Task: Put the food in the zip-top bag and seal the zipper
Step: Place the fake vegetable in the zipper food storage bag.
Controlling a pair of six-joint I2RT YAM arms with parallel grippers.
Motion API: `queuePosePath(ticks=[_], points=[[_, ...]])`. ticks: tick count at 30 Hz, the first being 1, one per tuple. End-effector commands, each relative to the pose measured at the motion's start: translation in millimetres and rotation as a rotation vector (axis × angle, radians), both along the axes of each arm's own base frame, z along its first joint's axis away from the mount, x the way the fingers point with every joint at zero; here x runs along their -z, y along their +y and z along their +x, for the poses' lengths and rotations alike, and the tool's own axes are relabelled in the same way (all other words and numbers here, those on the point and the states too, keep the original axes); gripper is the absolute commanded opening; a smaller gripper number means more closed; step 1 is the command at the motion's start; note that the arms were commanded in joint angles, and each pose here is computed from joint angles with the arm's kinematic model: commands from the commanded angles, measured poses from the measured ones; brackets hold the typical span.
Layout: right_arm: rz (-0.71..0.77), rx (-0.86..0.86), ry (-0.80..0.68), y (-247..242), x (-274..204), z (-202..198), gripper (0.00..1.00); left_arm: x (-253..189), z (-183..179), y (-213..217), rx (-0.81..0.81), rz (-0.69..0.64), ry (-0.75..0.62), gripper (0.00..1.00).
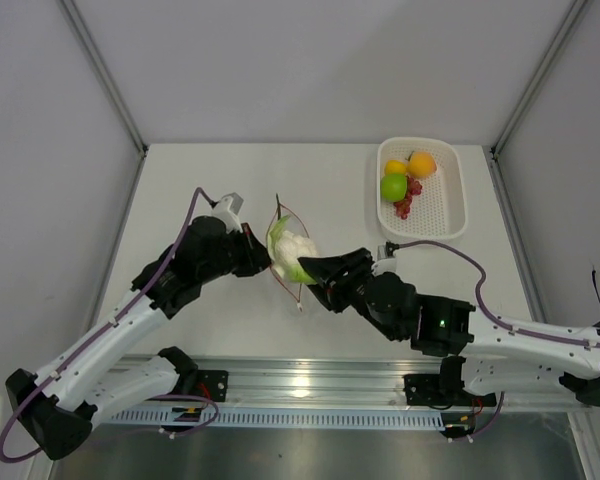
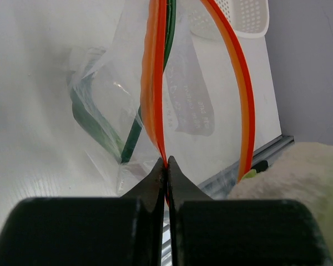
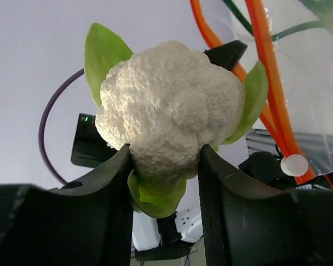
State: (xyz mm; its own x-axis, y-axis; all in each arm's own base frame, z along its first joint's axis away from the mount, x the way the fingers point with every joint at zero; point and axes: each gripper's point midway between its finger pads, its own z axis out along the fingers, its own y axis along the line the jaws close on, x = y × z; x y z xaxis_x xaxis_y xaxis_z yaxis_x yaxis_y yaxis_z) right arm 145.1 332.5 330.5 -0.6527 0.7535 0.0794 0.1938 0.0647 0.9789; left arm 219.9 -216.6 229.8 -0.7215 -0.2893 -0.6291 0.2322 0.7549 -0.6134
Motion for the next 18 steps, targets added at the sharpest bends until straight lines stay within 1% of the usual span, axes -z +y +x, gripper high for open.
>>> queuePosePath(ticks=[1,5,12,18], points=[[0.032,0.115,0.016,-8.1,-7.9,15.5,0.00,-11.3,0.9,-4.6,-0.003,-0.039,-0.037,0.01],[-0.032,0.144,0.054,-10.7,14.5,20.3,0.00,-9.3,-0.9,-6.0,0.005,-0.040,-0.035,0.01],[-0.134,0.184,0.029,-10.8,21.0,30.6,0.00,-12.1,-4.4,-7.2,0.018,-0.046,-0.040,0.01],[-0.279,0.178,0.022,0.2,41.0,40.4,0.01,-15.1,-7.3,-11.9,0.043,-0.053,-0.040,0.01]])
